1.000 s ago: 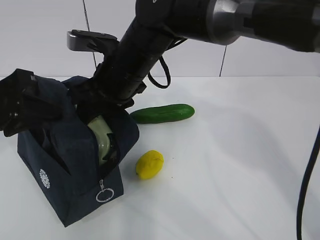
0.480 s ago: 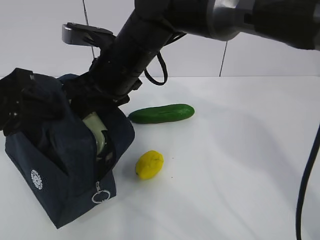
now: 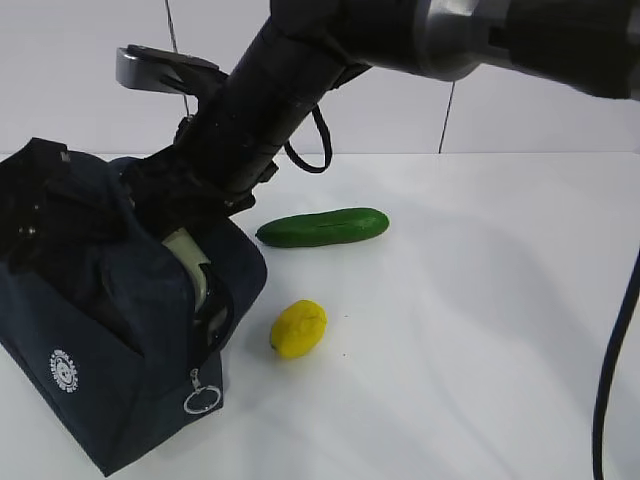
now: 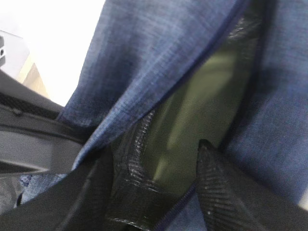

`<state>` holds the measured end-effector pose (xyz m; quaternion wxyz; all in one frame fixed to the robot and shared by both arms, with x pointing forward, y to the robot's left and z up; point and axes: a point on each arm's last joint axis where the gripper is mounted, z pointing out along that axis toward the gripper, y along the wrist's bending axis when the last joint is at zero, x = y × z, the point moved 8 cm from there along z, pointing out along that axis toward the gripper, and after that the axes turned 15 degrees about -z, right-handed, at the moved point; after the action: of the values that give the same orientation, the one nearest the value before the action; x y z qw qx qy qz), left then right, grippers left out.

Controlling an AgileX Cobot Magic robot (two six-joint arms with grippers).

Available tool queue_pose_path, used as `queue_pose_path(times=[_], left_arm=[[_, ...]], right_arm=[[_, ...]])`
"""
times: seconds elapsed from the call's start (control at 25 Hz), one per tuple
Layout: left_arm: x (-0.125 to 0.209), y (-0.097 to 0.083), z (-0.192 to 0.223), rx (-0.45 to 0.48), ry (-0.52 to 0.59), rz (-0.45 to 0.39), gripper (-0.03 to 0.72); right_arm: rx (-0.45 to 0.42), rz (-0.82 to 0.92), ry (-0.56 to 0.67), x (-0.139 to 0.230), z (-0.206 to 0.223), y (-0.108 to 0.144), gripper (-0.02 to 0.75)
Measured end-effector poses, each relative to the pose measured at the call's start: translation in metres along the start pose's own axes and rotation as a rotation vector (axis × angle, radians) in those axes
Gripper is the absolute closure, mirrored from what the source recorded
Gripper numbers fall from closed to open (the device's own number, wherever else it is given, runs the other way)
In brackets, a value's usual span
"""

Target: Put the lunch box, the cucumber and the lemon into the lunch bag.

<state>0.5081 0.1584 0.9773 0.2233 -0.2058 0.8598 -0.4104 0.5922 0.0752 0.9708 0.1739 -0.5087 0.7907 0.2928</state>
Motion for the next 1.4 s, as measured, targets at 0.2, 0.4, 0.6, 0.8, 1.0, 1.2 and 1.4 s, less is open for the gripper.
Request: queue_pose_path(times=[0.2,0.4,0.6,0.8,1.0,1.2,1.4], left_arm=[[0.001,0.000,0.000,0.001,0.004,0.000,0.691],[0.000,0.000,-0.001,-0.004,-0.002,0.012,0.691],[0.000,0.003,-0.001,-0.021,-0.001,0.041,0.691],[-0.006,0.010,-0.004,-0.047,-0.017,0.052,0.691],[-0.013,0.018,-0.009,-0.064,-0.024,0.040,0.691],[-0.014,0.020,-0.011,-0.069,-0.020,0.034,0.691],[-0.014,0.021,-0.011,-0.069,-0.019,0.034,0.691]], right_arm=[[-0.029,-0.011,0.001,-0.001,-0.001,0.005,0.309],[-0.042,-0.016,0.007,0.000,-0.002,0.008,0.309],[-0.054,-0.040,0.019,-0.001,-0.006,0.011,0.309],[-0.038,-0.103,-0.010,-0.018,-0.023,0.017,0.309],[0.088,-0.207,-0.012,-0.033,-0.045,0.007,0.309],[0.262,-0.290,0.072,-0.029,-0.062,-0.018,0.309],[0.464,-0.368,0.226,-0.012,-0.078,-0.053,0.309]])
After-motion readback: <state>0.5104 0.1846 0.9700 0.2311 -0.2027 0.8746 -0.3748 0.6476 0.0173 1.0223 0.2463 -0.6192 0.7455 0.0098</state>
